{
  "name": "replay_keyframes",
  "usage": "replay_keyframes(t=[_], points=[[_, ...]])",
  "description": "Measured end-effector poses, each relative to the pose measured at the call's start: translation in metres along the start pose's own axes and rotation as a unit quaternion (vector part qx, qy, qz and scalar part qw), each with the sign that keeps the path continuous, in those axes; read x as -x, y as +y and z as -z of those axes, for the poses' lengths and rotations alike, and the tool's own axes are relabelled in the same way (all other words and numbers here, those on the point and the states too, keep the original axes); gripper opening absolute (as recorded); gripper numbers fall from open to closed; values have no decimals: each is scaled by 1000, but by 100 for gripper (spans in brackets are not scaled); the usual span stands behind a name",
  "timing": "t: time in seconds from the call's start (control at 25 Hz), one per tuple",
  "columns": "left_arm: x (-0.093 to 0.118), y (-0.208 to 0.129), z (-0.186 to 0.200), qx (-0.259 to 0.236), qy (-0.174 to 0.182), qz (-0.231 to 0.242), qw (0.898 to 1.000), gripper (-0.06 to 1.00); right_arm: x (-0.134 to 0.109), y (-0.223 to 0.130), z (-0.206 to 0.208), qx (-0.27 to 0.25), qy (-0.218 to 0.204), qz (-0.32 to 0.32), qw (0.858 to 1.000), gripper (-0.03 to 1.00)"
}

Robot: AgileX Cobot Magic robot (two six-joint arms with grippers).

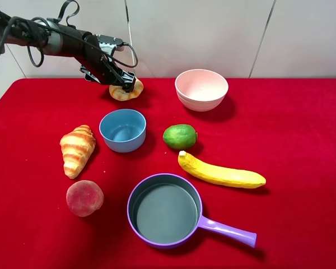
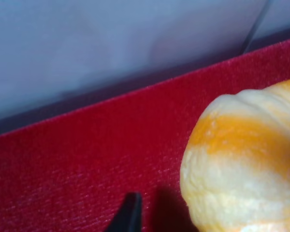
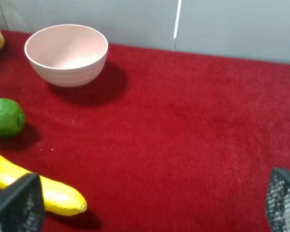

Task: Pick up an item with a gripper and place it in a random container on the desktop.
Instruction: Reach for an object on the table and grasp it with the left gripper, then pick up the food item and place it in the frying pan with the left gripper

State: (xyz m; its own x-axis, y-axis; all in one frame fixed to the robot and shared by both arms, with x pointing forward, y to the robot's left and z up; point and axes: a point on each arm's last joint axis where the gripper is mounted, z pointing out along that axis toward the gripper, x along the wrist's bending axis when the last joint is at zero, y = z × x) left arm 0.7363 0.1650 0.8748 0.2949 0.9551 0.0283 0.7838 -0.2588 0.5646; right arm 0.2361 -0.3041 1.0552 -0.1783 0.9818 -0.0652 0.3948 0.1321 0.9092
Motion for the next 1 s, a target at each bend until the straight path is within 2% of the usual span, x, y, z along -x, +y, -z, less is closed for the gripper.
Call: replay_keyframes(t=[0.48, 1.0], points=[[4, -2, 0, -9, -2, -3, 1000, 32, 0, 0, 0, 0, 0, 0, 1000, 69], [4, -2, 0, -14, -2, -3, 1000, 29, 0, 0, 0, 0, 0, 0, 1000, 69]])
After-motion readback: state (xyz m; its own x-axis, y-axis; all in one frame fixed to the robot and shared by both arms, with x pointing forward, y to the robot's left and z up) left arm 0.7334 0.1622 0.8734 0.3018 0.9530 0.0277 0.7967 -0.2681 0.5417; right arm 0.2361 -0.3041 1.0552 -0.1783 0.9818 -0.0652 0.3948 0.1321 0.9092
